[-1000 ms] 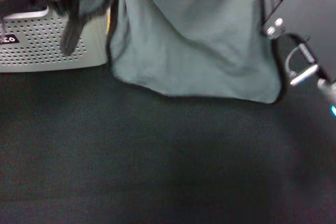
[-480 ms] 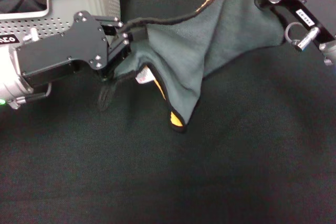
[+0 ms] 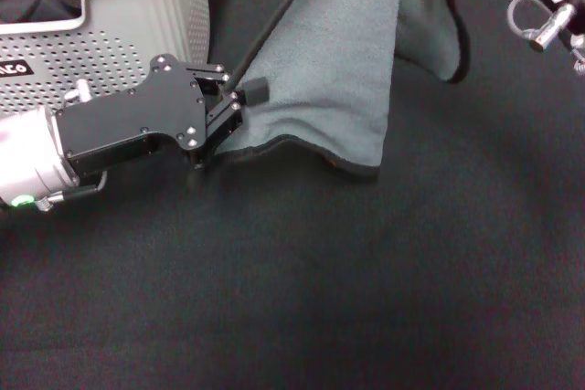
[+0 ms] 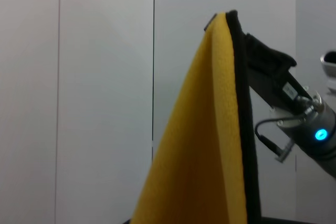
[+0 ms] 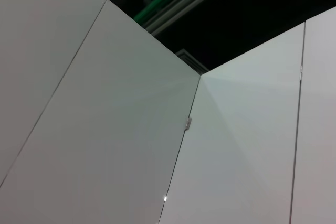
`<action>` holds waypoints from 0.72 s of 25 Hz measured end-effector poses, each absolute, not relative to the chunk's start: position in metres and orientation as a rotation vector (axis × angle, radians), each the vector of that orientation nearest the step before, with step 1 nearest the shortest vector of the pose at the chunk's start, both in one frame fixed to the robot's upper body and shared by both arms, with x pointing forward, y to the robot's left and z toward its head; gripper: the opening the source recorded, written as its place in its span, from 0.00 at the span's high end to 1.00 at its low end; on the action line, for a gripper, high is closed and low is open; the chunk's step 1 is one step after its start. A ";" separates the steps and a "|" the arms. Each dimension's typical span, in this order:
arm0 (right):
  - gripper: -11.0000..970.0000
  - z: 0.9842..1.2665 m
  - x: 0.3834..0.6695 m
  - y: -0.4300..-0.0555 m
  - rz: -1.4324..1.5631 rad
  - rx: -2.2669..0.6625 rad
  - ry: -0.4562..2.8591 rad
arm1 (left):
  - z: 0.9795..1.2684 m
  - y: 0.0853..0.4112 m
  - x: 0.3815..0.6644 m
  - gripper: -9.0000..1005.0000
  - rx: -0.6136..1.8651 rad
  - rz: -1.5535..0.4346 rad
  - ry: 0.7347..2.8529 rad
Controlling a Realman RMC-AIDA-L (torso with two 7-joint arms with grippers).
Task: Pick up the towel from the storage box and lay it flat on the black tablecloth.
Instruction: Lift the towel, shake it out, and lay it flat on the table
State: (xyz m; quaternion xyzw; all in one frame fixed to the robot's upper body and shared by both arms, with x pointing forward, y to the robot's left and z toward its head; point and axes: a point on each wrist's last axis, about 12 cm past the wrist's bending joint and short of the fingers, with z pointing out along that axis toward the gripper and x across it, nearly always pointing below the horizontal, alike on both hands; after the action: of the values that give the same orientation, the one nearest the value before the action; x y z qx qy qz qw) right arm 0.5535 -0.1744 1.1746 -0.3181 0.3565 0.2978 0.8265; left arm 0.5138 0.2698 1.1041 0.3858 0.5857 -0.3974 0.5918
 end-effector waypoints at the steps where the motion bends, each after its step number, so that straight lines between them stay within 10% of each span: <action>1: 0.97 1.176 0.554 -0.176 0.636 -0.680 0.755 | 1.103 0.269 0.514 0.96 0.902 -0.926 1.366; 18: 0.96 1.185 0.551 -0.198 0.588 -0.638 0.726 | 1.101 0.268 0.515 0.96 0.902 -0.928 1.378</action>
State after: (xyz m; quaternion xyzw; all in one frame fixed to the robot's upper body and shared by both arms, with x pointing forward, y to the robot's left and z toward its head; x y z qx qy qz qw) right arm 0.5510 -0.1983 1.1852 -0.3023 0.3440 0.2785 0.8442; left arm 0.5148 0.2682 1.1011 0.3867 0.5908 -0.3981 0.5857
